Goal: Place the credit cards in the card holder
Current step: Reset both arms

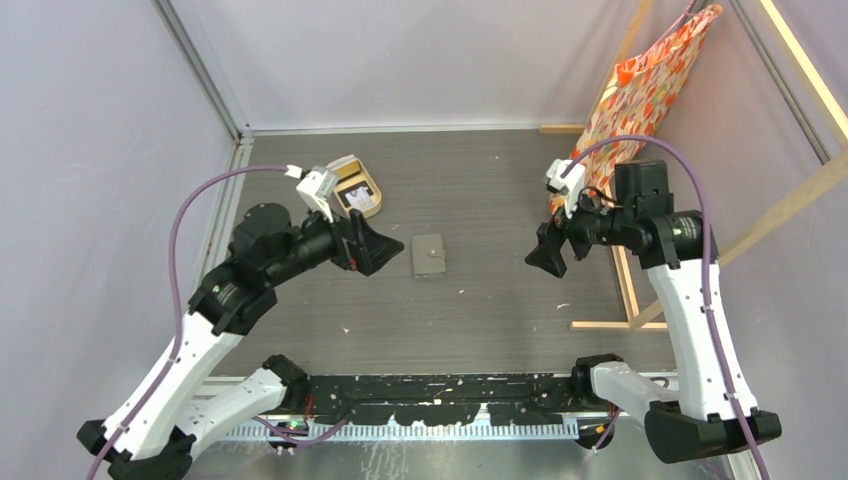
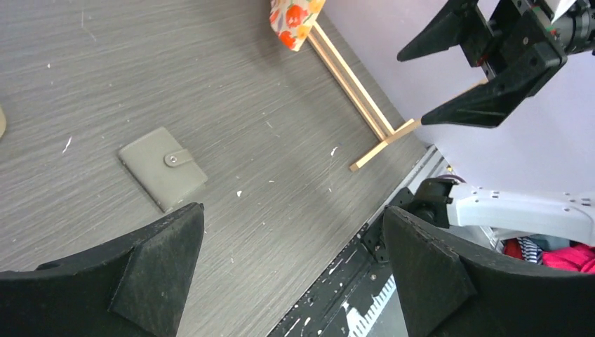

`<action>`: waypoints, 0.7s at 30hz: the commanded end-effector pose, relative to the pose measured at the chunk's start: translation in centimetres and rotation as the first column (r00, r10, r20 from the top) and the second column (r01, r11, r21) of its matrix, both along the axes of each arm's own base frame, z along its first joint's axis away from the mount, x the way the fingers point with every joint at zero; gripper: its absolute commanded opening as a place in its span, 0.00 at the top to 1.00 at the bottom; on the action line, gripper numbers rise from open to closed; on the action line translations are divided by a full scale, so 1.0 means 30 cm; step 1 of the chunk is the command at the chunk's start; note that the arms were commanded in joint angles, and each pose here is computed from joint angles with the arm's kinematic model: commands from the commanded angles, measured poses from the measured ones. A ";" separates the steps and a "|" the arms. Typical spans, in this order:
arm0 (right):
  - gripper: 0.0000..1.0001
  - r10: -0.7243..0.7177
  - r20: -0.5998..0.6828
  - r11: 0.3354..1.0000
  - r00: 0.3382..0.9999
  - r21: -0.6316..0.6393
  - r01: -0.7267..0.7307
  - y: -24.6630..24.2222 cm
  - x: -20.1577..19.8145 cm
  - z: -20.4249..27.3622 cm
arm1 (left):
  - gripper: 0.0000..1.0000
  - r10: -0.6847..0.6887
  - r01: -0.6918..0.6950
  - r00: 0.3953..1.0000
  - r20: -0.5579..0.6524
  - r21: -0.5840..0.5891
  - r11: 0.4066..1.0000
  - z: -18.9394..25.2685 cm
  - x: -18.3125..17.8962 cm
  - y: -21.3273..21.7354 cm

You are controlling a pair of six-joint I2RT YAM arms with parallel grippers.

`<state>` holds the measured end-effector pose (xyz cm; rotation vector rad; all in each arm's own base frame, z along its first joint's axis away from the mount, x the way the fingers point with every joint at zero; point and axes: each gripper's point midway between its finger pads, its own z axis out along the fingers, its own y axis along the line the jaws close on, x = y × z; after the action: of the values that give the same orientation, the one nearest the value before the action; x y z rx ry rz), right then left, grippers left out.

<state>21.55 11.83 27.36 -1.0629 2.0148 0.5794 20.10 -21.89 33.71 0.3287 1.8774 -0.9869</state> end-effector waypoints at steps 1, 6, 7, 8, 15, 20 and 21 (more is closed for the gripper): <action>0.00 -0.104 0.001 0.991 0.995 0.086 0.104 0.005 -0.035 0.134 | 0.00 -0.046 0.046 0.999 0.003 0.045 0.998 0.007 -0.083 0.043; 0.00 -0.282 -0.032 0.927 0.959 0.246 0.281 0.018 -0.017 0.252 | 0.00 -0.043 0.042 0.999 0.031 0.027 0.999 0.041 -0.137 0.083; 0.00 -0.308 -0.014 0.912 0.951 0.280 0.300 0.017 -0.015 0.280 | 0.00 -0.047 0.046 0.998 0.039 0.021 0.999 0.053 -0.150 0.089; 0.00 -0.330 -0.008 0.895 0.944 0.317 0.315 0.018 -0.023 0.303 | 0.00 -0.047 0.046 0.998 0.049 0.015 0.999 0.063 -0.162 0.098; 0.00 -0.397 0.023 0.845 0.917 0.398 0.356 0.005 -0.058 0.379 | 0.00 -0.040 0.041 0.996 0.083 -0.019 0.999 0.105 -0.198 0.124; 0.00 -0.437 0.016 0.813 0.899 0.435 0.387 -0.005 -0.066 0.398 | 0.00 -0.042 0.044 0.996 0.077 -0.022 0.999 0.100 -0.202 0.124; 0.00 -0.438 0.017 0.809 0.899 0.442 0.386 -0.005 -0.069 0.401 | 0.00 -0.043 0.045 0.996 0.075 -0.024 0.999 0.098 -0.202 0.122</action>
<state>18.77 11.91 38.19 -0.4518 1.8532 0.6538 14.48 -18.08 35.89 0.3662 1.8168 -0.9923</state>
